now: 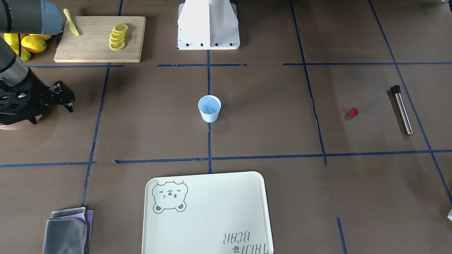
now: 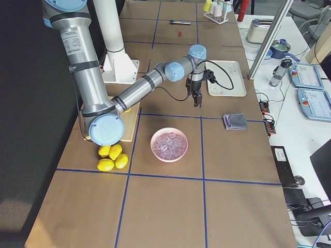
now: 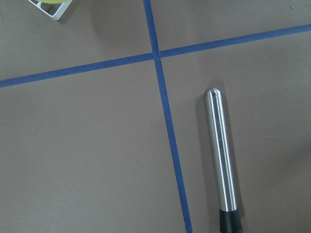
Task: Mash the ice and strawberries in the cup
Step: 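Move the right gripper back to the pink bowl of ice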
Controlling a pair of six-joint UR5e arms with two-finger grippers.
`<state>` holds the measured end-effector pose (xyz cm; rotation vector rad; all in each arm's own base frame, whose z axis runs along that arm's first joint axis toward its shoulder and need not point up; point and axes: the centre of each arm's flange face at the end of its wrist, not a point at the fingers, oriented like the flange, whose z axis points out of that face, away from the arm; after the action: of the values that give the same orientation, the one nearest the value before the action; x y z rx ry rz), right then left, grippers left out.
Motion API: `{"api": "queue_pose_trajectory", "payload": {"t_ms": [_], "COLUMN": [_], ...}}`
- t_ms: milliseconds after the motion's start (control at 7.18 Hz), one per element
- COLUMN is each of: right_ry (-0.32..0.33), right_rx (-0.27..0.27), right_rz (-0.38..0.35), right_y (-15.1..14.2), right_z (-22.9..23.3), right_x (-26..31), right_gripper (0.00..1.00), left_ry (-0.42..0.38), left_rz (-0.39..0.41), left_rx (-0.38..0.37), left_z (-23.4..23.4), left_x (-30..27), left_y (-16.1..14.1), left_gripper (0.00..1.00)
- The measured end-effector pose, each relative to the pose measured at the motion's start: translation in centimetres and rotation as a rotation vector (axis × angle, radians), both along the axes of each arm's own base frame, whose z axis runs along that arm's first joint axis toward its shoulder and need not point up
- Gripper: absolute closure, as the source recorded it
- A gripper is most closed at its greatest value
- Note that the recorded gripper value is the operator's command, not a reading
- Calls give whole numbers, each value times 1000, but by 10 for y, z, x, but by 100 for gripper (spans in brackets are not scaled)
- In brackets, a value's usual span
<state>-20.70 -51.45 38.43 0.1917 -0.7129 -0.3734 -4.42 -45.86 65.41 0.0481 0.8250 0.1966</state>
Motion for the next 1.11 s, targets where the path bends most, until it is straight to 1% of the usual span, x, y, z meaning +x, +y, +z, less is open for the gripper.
{"api": "queue_pose_trajectory", "payload": {"t_ms": [139, 418, 557, 835, 1114], "right_ry": [4, -5, -8, -9, -30], "right_rx": [9, 35, 38, 26, 37], "right_rz": [-24, -47, -52, -59, -100], "right_y": [7, 31, 45, 65, 82], "right_z": [23, 73, 95, 130, 159], "right_x": [23, 51, 59, 69, 74], "right_gripper": [1, 2, 6, 11, 16], "left_ry": [0, 0, 0, 0, 0], "left_rz": [0, -1, -1, -1, -1], "left_rx": [1, 3, 4, 7, 9], "left_z": [-1, -2, -3, -4, -5], "left_x": [0, 0, 0, 0, 0], "left_y": [0, 0, 0, -1, -1], "left_gripper": [0, 0, 0, 0, 0]}}
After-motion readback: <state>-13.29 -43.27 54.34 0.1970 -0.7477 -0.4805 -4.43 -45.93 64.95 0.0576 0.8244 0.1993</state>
